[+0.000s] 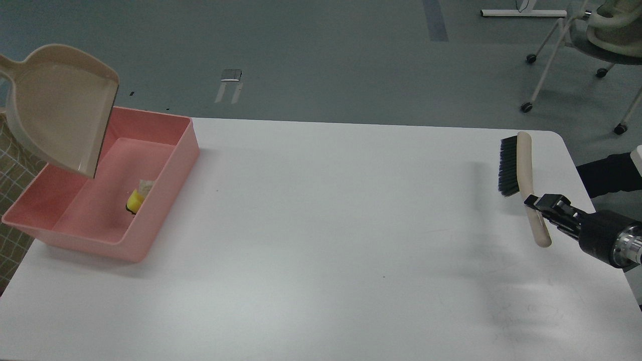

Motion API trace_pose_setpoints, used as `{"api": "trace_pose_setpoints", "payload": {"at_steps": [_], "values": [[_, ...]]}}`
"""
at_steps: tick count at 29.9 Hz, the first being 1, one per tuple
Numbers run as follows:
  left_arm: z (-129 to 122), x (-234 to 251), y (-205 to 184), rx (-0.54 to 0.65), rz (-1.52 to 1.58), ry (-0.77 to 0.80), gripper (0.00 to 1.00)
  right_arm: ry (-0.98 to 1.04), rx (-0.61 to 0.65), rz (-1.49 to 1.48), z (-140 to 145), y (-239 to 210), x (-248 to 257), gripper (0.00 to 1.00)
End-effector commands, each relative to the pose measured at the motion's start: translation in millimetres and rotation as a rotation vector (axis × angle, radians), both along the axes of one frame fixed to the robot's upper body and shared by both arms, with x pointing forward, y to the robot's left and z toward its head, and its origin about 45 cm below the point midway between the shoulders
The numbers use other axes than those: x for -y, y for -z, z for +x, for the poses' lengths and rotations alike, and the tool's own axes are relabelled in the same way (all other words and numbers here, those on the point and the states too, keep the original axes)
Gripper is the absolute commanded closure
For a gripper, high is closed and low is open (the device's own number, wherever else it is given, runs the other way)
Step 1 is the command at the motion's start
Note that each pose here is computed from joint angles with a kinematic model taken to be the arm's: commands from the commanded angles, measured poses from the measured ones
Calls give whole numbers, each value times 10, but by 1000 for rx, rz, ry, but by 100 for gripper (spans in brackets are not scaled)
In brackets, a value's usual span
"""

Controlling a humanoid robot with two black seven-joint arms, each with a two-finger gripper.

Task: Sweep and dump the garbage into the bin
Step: 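Bring the empty dustpan back down onto the table with the left gripper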

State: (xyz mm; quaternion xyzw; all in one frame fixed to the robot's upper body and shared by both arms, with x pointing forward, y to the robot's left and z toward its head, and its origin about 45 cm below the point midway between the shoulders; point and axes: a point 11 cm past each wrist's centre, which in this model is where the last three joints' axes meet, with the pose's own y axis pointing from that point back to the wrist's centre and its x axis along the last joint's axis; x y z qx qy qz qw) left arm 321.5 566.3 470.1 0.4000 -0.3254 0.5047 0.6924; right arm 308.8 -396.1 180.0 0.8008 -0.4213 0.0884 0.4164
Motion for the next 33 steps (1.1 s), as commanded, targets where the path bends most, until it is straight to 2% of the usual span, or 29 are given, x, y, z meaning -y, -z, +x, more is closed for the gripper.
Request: {"api": "trace_pose_setpoints", "payload": {"at_steps": [1,4,8,10,15,16,22,25,33], "values": [[216,188,-115,91,-176,16,82,11,11,-6,-1,-50,55,94],[407,291,-42,103,-320,-4,82,16,19,-19,4,-93,105,94],[924,937,691,14,-564,98,81,23,15,-85,-6,-185,274,94],[1054,1126,889,9,-612,108,81,25,13,-97,-12,-200,307,93],[1338,2101,1544,-70,-780,211,81,34,3,-178,-57,-333,539,91],[1339,2103,1545,-70,-780,211,81,34,3,-178,-57,-334,540,91],[1210,2749,2352,-192,-848,212,81,34,-35,-214,-171,-279,638,91],[1132,3102,2574,-242,-872,238,81,23,-44,-216,-189,-250,610,91],[828,3485,3141,-358,-856,231,80,-108,-71,-320,-132,-97,352,90]]}}
